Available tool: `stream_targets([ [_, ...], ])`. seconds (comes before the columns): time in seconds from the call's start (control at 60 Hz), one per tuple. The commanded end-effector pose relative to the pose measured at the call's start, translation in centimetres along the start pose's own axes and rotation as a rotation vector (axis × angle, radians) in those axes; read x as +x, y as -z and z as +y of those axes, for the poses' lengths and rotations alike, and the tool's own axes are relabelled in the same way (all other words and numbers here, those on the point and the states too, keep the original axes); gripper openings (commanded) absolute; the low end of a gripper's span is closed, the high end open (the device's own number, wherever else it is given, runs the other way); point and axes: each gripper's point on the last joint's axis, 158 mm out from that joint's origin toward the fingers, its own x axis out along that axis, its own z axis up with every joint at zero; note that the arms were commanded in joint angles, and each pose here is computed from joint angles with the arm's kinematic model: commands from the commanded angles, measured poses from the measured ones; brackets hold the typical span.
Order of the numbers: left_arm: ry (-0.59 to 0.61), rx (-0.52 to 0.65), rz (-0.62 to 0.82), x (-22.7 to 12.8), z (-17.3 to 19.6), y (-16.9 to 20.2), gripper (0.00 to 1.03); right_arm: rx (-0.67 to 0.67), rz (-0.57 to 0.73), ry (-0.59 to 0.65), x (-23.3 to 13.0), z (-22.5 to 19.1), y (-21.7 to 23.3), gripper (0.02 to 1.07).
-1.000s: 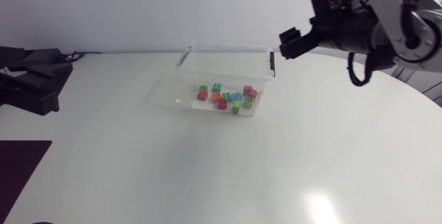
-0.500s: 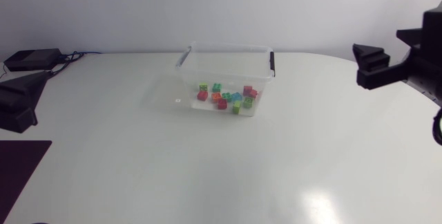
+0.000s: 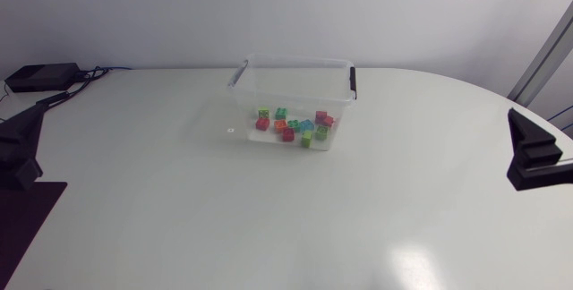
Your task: Place the duplo bricks in the container
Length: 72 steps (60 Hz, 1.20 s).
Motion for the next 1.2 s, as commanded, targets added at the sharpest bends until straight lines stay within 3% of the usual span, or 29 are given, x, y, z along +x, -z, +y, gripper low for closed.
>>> stream_targets([
  [0.0, -0.020, -0.035, -0.026, -0.2, 0.2, 0.7, 0.99, -0.008, 0.007, 0.017, -0.7, 0.0, 1.6, 1.02],
  [1.05, 0.109, -0.264, -0.021, 2.8, -5.2, 12.9, 0.99, 0.319, -0.008, -0.079, 1.0, 5.0, 10.9, 1.02],
  [1.183, 0.110, -0.265, -0.021, 2.8, -5.3, 13.0, 0.99, 0.320, -0.008, -0.080, 1.0, 5.0, 10.9, 1.02],
])
